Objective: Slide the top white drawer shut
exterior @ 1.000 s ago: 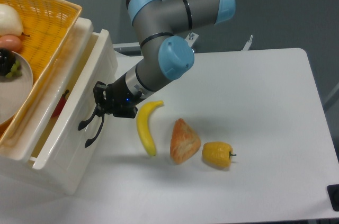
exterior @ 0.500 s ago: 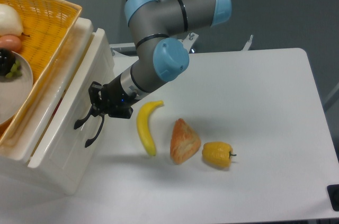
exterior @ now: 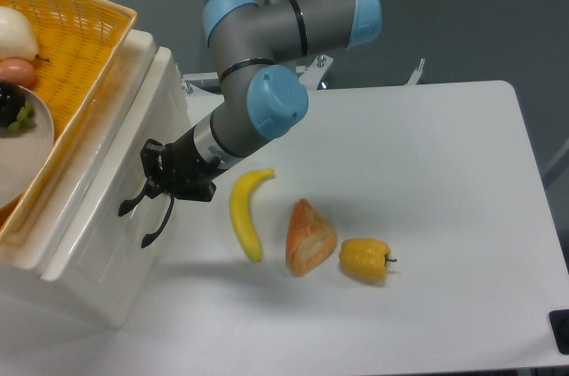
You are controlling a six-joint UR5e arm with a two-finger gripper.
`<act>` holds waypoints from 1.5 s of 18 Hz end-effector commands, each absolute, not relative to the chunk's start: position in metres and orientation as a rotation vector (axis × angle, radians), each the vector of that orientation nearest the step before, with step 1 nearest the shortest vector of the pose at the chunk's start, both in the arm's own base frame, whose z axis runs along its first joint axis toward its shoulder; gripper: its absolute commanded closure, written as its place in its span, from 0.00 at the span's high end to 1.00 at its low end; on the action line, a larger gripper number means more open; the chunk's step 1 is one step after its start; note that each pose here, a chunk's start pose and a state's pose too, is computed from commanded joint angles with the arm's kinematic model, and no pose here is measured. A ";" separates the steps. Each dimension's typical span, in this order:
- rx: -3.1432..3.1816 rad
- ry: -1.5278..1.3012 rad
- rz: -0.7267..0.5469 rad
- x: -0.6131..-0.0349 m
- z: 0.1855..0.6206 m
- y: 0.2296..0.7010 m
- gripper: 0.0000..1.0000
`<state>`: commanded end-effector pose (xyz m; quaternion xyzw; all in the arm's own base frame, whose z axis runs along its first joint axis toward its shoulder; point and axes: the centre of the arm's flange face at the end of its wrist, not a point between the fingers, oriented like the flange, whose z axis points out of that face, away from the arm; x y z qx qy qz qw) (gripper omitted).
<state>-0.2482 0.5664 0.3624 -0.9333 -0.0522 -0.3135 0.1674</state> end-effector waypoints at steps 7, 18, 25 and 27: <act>-2.631 -0.172 -0.837 -0.280 0.368 0.555 0.56; -2.667 -0.162 -0.501 -0.426 0.370 0.469 1.00; -2.845 0.095 -0.248 -0.511 0.329 0.396 1.00; -2.887 0.103 -0.196 -0.531 0.330 0.372 1.00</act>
